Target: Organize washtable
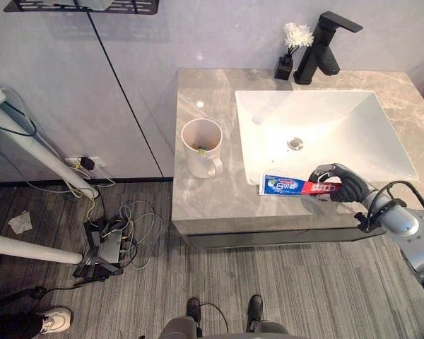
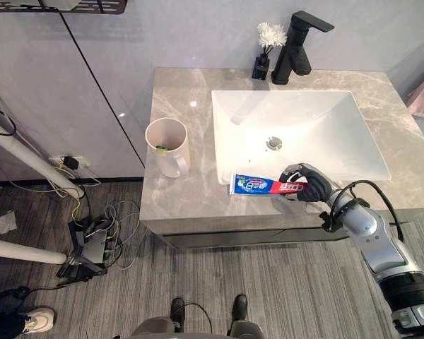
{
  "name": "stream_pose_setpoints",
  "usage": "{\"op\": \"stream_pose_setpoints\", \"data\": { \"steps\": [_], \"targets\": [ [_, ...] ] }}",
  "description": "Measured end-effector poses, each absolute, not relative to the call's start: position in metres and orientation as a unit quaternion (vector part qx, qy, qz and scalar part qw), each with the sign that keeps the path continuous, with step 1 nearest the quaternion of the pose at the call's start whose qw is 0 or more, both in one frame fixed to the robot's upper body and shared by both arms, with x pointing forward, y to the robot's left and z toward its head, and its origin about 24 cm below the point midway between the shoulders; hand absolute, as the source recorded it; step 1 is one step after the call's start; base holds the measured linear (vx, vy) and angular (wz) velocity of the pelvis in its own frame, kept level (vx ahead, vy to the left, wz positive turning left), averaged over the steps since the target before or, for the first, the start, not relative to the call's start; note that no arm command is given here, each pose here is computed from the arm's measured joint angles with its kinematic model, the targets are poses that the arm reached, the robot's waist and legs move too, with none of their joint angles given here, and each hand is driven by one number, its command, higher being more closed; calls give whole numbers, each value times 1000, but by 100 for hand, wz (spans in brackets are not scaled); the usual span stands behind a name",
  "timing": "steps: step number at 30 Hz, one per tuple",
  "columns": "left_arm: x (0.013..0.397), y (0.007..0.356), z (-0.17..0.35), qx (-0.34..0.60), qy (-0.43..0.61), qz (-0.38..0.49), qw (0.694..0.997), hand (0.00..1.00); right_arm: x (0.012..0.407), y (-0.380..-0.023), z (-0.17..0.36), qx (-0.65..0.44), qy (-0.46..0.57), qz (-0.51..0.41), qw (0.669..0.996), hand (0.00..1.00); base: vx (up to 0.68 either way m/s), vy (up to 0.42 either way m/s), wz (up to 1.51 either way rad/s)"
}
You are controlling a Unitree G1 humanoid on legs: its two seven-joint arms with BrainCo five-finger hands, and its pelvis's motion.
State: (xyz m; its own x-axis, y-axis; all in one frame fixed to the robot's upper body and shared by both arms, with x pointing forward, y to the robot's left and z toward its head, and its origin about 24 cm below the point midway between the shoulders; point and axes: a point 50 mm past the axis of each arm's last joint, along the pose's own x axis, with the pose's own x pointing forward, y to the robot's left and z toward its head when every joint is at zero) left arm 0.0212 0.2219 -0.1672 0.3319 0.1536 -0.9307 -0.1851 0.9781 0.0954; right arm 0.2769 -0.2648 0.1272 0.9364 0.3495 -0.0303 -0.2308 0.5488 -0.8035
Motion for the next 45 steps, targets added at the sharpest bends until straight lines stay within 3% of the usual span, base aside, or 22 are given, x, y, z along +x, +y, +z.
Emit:
{"op": "stream_pose_setpoints", "data": {
  "steps": [13, 15, 18, 20, 23, 27, 32, 36, 40, 45],
  "targets": [
    [21, 223, -167, -16, 568, 110, 816, 0, 277, -267, 127, -467, -64, 156, 868, 100, -31, -10, 4],
    [21, 224, -167, -26, 564, 126, 816, 0, 278, -269, 132, -471, -70, 146, 867, 100, -40, -17, 5],
    [28, 232, -163, -95, 521, 221, 819, 0, 278, -283, 148, -455, -97, 78, 882, 100, -43, -20, 11],
    [50, 256, -146, -172, 412, 350, 824, 0, 279, -296, 170, -417, -142, -18, 898, 100, -43, -18, 14],
    [83, 306, -97, -199, 227, 453, 839, 0, 272, -294, 201, -391, -219, -80, 890, 100, -33, -18, 7],
    [113, 351, -10, -178, -11, 481, 859, 0, 259, -280, 226, -337, -307, -98, 885, 100, -13, -10, 11],
    [144, 355, 70, -162, -199, 426, 868, 0, 252, -257, 228, -251, -363, -79, 894, 100, -14, 5, 12],
    [175, 302, 104, -205, -257, 276, 903, 0, 255, -225, 218, -169, -379, -30, 909, 100, -37, -10, 11],
    [204, 223, 118, -256, -229, 66, 937, 0, 263, -162, 203, -88, -373, 81, 920, 100, -61, -10, 0],
    [214, 157, 136, -308, -211, -100, 922, 0, 261, -109, 191, -13, -351, 164, 922, 100, -54, -8, 1]
  ]
}}
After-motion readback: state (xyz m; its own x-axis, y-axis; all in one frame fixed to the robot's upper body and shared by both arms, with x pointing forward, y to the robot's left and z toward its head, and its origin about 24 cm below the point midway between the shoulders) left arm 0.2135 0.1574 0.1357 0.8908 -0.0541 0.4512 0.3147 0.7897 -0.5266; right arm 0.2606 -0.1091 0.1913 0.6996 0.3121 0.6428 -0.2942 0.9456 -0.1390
